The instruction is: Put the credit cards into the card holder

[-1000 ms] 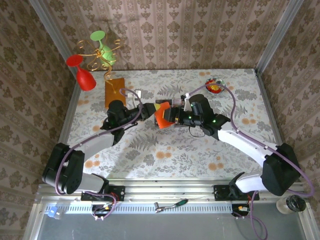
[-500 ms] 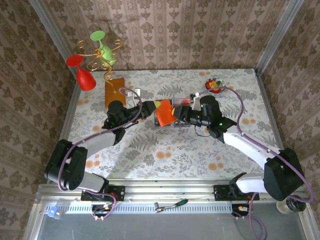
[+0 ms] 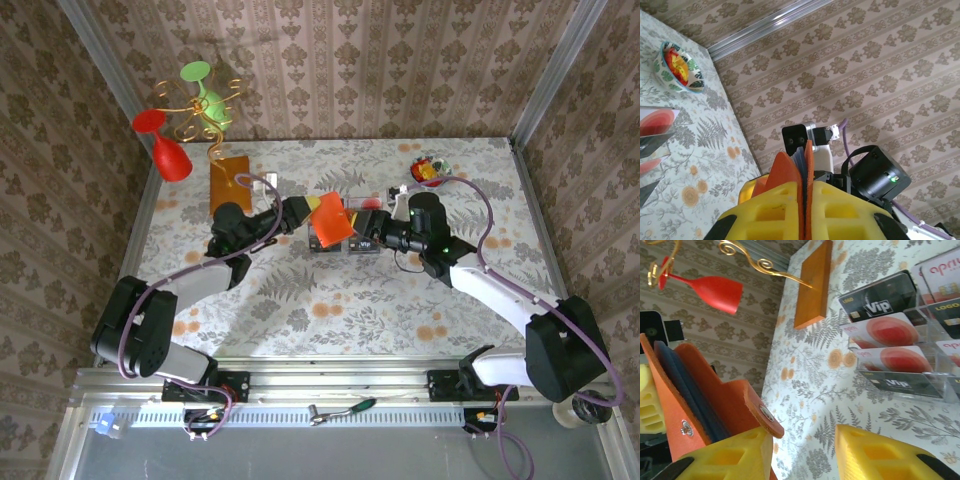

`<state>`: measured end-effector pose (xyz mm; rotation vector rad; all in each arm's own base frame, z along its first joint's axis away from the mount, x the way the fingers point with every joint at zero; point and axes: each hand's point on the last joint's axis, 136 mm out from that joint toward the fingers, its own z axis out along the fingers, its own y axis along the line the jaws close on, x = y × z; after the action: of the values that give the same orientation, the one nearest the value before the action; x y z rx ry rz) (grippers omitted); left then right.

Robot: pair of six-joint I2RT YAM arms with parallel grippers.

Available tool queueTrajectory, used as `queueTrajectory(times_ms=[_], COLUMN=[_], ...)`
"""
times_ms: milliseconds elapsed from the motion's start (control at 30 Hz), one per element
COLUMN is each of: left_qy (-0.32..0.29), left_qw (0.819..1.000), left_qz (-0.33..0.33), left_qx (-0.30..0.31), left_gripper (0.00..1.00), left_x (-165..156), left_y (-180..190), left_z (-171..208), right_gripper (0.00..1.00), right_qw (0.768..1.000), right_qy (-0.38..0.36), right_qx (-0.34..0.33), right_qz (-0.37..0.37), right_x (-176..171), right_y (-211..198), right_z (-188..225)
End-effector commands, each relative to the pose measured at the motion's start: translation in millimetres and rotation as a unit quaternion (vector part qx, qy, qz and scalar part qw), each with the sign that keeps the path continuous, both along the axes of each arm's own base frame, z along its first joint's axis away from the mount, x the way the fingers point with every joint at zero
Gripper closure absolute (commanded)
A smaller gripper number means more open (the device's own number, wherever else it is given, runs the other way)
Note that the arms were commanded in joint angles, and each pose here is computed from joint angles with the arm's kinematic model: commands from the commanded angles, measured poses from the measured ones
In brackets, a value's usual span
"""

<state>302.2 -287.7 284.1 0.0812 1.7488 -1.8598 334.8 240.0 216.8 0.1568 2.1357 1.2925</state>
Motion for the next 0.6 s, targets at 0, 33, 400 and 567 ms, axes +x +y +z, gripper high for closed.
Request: queueTrajectory(times_ms=[0, 33, 400, 567], left_qy=[-0.016, -0.014, -0.018, -0.022], left_qw=[0.999, 0.999, 0.997, 0.997], left_qz=[0.0, 0.001, -0.01, -0.014], left_qx=[-0.031, -0.037, -0.07, -0.077], left_gripper=[1.0, 1.0, 1.0, 1.0], left_x=[0, 0, 0, -1], left_y=[3, 2, -5, -7], left_z=[14, 16, 33, 40], right_gripper=[0.6, 0.6, 0.58, 0.65], right_qw=[0.998, 0.998, 0.99, 0.986], right_qy=[-0.027, -0.029, -0.049, -0.049], right_qx=[0.044, 0.051, 0.112, 0.131], right_qz=[0.033, 0.035, 0.075, 0.091], right_x=[-6, -5, -7, -6], right_y=[11, 11, 24, 29], right_z=[24, 27, 60, 64])
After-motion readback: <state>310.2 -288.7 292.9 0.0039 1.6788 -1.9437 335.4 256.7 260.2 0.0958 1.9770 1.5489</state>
